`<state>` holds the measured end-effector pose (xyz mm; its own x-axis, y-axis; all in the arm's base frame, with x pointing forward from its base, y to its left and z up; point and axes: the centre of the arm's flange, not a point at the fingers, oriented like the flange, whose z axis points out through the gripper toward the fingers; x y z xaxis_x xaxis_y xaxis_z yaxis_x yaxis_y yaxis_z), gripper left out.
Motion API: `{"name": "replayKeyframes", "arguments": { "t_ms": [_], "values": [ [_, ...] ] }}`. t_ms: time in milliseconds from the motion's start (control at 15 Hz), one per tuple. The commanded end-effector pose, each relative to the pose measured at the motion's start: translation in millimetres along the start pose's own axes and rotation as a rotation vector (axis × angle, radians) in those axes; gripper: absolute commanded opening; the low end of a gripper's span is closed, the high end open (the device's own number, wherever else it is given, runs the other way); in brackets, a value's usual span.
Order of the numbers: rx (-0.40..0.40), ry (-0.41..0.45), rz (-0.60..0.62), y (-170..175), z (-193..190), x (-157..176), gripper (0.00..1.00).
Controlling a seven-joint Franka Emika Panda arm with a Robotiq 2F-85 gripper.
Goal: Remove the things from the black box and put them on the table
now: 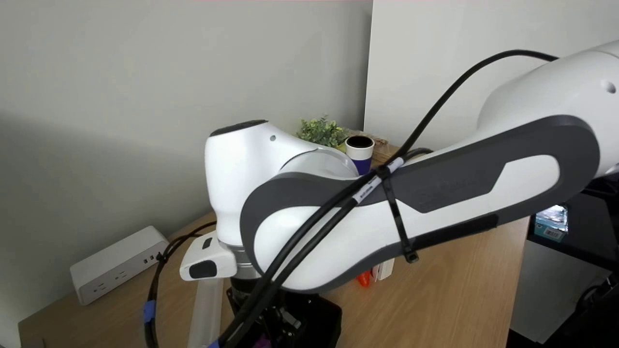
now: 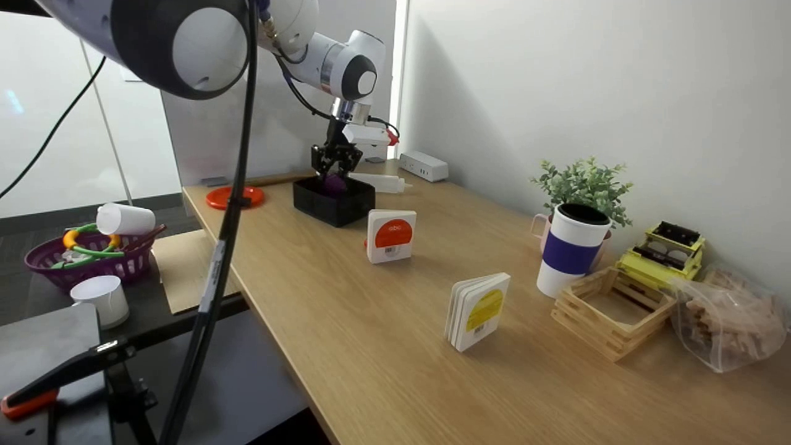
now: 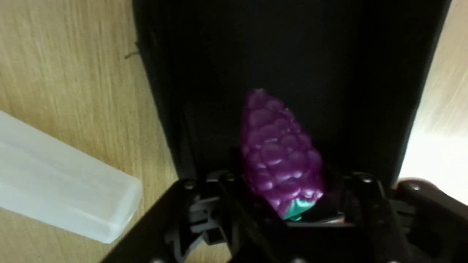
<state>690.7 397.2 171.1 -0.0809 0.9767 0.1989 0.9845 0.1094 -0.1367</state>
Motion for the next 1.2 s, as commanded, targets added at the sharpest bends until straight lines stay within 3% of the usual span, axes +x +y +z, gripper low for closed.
{"name": "replayKeyframes", "arguments": {
  "t_ms": [0,267,733,1133],
  "values": [
    [-0.073,-0.043,0.045,-23.7,-23.1,-8.8,0.28],
    [-0.14,-0.079,0.111,-20.1,-41.9,-14.9,0.28],
    [-0.317,-0.151,0.349,-18.7,-75.6,-47.7,0.28],
    [-0.383,-0.14,0.61,-1.6,-67.6,-88.7,0.28]
  ]
}}
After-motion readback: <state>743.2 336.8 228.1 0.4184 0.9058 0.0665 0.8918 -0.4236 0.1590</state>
